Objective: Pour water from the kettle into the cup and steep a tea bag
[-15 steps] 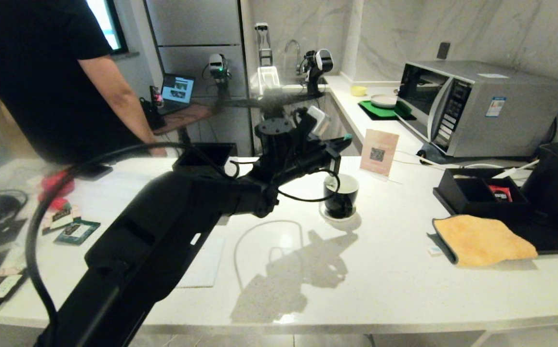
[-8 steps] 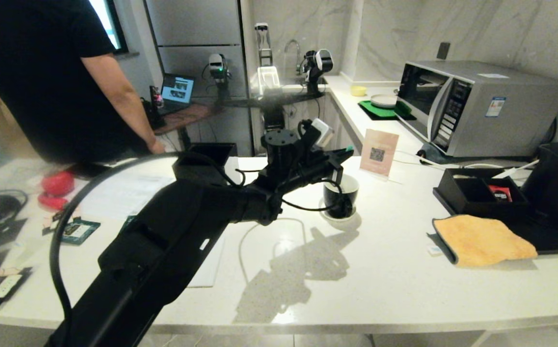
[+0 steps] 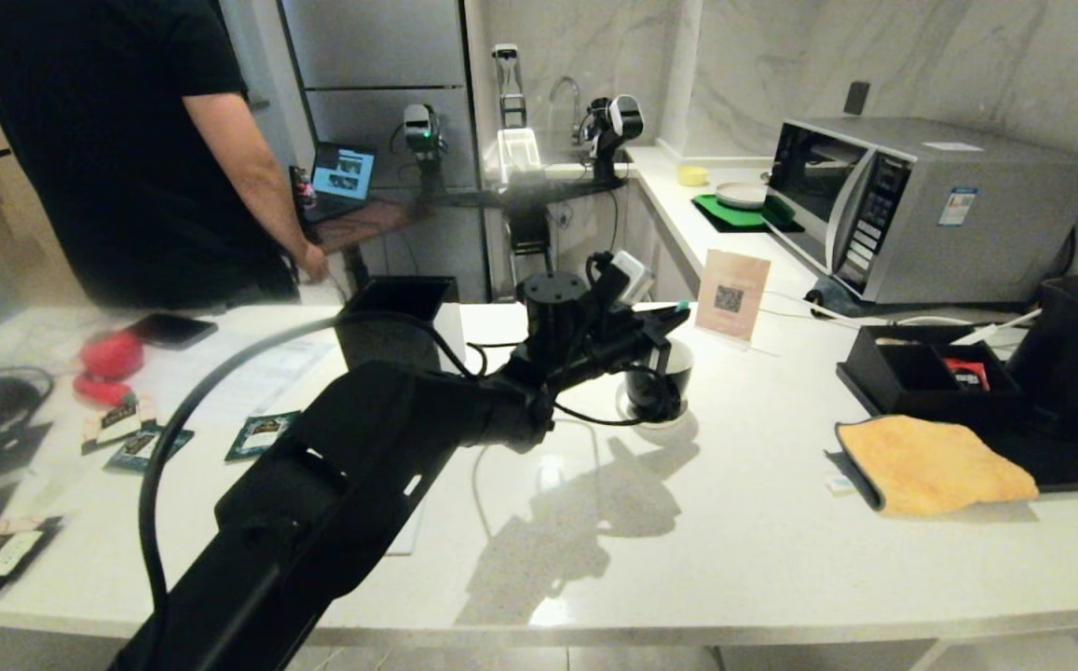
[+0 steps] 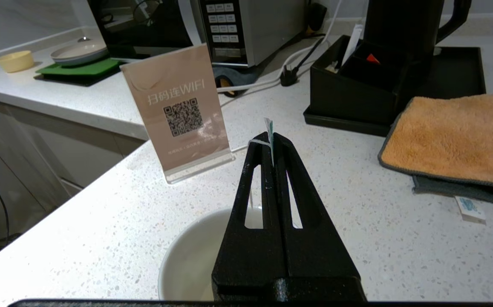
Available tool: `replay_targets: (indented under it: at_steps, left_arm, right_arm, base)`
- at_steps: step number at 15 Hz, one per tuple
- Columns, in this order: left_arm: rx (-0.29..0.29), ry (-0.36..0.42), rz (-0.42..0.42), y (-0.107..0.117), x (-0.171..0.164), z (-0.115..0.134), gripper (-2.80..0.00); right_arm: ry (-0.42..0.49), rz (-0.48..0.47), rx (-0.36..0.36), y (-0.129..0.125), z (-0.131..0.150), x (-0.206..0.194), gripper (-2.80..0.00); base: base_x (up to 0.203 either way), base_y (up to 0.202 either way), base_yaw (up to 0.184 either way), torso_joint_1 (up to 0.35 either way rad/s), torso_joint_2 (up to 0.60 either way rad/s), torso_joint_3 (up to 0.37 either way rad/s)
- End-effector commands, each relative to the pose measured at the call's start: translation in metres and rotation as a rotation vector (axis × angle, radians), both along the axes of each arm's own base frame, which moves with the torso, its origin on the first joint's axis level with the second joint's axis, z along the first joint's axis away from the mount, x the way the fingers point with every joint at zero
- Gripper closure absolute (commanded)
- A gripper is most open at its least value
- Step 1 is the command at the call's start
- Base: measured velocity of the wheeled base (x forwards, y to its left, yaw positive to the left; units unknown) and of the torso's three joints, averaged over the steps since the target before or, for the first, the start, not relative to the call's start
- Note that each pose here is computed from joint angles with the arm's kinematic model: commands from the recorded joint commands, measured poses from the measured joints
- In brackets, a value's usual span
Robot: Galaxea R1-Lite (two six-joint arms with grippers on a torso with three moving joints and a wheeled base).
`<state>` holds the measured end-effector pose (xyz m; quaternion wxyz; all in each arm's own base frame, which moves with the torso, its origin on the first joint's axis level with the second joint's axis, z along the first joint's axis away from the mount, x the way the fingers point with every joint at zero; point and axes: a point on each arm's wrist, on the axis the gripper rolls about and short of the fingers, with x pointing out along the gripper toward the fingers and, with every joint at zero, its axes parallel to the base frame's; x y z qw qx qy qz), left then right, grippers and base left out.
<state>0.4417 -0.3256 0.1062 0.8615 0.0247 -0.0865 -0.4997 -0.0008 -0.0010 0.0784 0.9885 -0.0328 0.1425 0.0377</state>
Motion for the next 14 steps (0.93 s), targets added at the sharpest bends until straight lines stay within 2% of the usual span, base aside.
replay_targets:
  at_steps: [1, 6, 14]
  left_arm:
    - [0.007, 0.009, -0.004, -0.001, 0.000, -0.007, 0.00]
    - [0.012, -0.018, 0.005, 0.003, 0.000, 0.005, 0.00]
    - [-0.020, -0.087, 0.027, 0.017, -0.006, 0.057, 0.00]
  right_arm:
    - [0.001, -0.001, -0.001, 0.000, 0.000, 0.000, 0.00]
    - [0.001, 0.001, -0.001, 0.000, 0.000, 0.000, 0.00]
    - [0.001, 0.001, -0.001, 0.000, 0.000, 0.000, 0.00]
  base:
    - [0.000, 0.000, 0.000, 0.000, 0.00, 0.000]
    - [0.000, 0.000, 0.000, 0.000, 0.00, 0.000]
    - [0.000, 0.000, 0.000, 0.000, 0.00, 0.000]
